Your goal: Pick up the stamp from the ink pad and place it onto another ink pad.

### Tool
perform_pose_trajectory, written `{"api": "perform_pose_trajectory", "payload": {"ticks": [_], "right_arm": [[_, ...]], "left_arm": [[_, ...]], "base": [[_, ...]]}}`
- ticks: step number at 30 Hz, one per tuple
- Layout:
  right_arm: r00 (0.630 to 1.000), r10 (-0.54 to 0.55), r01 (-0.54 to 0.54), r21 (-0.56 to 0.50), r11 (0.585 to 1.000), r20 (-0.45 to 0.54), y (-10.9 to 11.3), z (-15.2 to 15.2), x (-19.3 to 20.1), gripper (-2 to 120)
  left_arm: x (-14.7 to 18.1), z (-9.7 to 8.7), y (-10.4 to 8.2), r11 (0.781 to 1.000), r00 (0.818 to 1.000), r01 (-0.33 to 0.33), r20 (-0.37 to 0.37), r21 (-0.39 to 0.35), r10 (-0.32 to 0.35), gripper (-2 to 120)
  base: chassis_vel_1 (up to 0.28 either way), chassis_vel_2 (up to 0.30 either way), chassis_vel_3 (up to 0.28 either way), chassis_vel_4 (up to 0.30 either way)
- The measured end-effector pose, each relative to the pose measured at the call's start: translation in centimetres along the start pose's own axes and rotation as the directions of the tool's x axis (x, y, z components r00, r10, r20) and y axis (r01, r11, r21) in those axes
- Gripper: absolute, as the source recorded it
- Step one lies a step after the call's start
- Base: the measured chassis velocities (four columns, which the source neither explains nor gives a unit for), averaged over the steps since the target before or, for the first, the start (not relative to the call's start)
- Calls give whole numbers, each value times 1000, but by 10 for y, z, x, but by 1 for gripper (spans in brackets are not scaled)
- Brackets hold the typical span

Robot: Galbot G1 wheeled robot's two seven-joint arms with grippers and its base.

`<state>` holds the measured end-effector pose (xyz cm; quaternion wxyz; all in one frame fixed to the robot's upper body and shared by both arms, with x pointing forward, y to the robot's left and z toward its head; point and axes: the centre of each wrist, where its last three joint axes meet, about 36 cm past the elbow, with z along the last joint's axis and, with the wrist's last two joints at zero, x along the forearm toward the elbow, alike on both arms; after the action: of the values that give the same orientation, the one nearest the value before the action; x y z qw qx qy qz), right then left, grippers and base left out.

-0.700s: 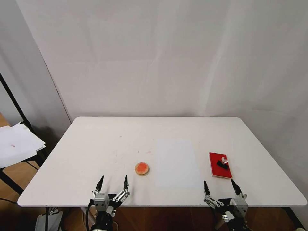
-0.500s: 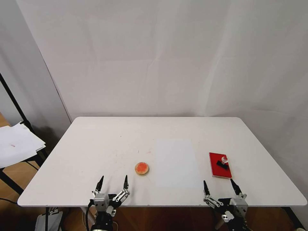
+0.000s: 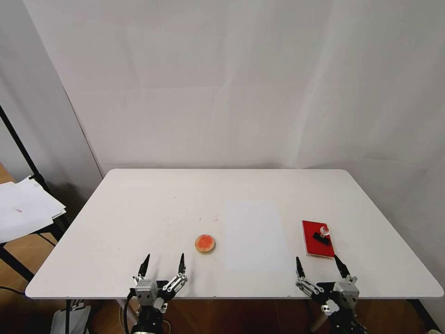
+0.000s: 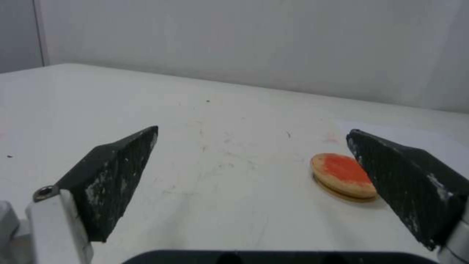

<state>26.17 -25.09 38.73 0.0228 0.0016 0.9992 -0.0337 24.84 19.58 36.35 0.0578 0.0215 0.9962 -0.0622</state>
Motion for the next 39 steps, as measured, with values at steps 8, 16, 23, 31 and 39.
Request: {"api": "perform_pose_trajectory", "payload": {"ticks": [8, 16, 23, 31, 39], "right_arm": [[1000, 20, -20, -5, 1000, 0, -21, 16, -50, 98], [999, 39, -39, -9, 999, -35, -38, 35, -75, 97], [998, 43, -43, -10, 999, -47, -41, 35, -82, 92], [997, 55, -56, -13, 998, -47, -39, 34, -79, 67], [997, 60, -61, -16, 998, -49, -36, 32, -73, 33]], "left_arm": [[0, 0, 0, 1000, 1000, 0, 0, 0, 0, 102], [0, 0, 0, 1000, 1000, 0, 0, 0, 0, 102], [0, 0, 0, 1000, 1000, 0, 0, 0, 0, 102], [0, 0, 0, 1000, 1000, 0, 0, 0, 0, 102], [0, 0, 0, 1000, 1000, 0, 0, 0, 0, 102]], "base": [[0, 0, 0, 0], [0, 0, 0, 0], [0, 0, 0, 0], [0, 0, 0, 0], [0, 0, 0, 0]]}}
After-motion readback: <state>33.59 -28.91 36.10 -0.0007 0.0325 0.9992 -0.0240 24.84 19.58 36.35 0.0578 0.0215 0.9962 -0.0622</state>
